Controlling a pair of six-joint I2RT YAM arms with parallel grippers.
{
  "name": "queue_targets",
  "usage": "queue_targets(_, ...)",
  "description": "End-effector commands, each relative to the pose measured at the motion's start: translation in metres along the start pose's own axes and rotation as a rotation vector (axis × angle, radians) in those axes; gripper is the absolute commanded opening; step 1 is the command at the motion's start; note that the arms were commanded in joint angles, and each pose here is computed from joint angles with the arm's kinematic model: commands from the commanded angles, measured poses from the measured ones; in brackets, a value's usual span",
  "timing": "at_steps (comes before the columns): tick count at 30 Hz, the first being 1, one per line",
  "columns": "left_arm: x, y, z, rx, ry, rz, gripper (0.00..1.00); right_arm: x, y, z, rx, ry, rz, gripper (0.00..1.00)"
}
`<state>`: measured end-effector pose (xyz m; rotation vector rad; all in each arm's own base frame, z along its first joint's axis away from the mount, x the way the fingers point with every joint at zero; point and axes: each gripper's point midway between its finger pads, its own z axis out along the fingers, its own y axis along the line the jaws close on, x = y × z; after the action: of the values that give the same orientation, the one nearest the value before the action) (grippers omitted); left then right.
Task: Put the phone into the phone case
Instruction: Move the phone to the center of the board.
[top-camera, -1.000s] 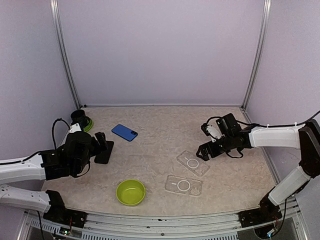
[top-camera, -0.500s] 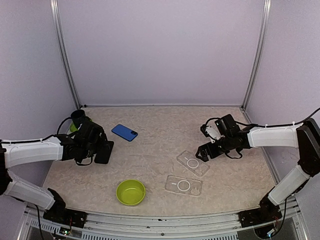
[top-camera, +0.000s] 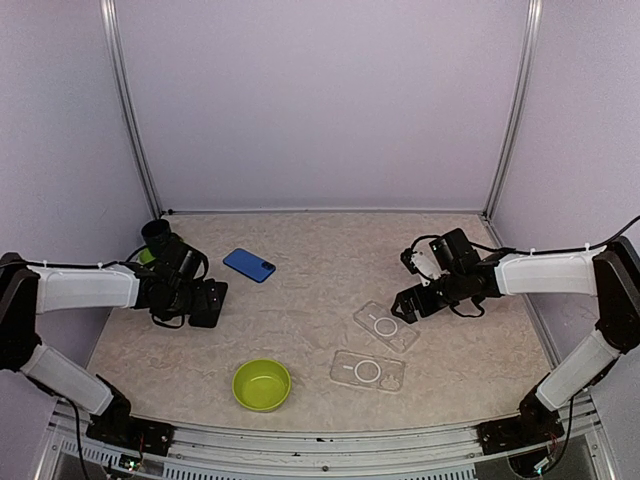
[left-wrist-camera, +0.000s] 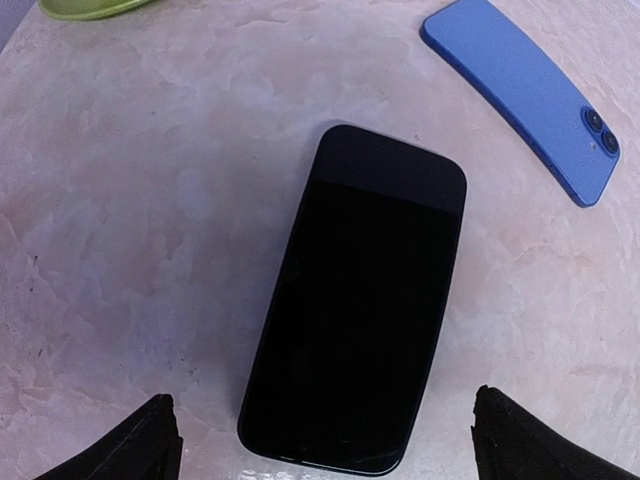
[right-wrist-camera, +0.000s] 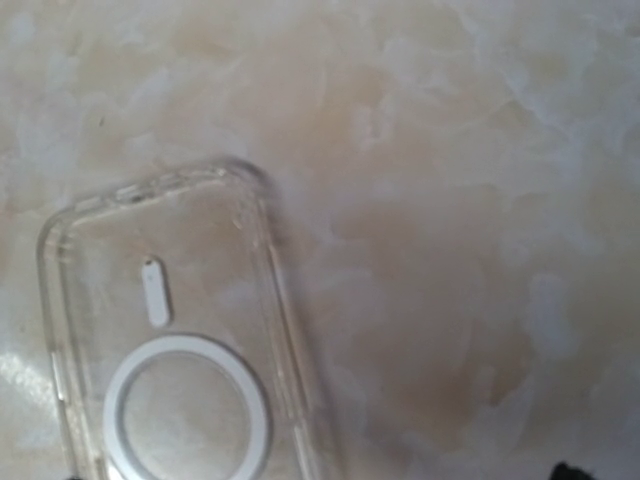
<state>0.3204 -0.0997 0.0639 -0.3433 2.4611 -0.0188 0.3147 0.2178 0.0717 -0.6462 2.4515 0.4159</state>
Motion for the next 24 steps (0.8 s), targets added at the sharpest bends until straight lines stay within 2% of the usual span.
queue_targets(1,0.003,-0.011,0.008,0.045,0.036,0.019,0.99,0.002,0.003,0.004,-0.004,0.001,-0.006,0.99)
queue_targets(14,0.028,-0.015,0.029,0.051,0.112,0.009,0.99,0.008,0.003,-0.001,-0.001,-0.007,0.01,0.99)
queue_targets(24,0.041,-0.011,0.037,-0.045,0.128,0.077,0.97,0.008,0.004,-0.001,-0.004,-0.018,0.013,0.99)
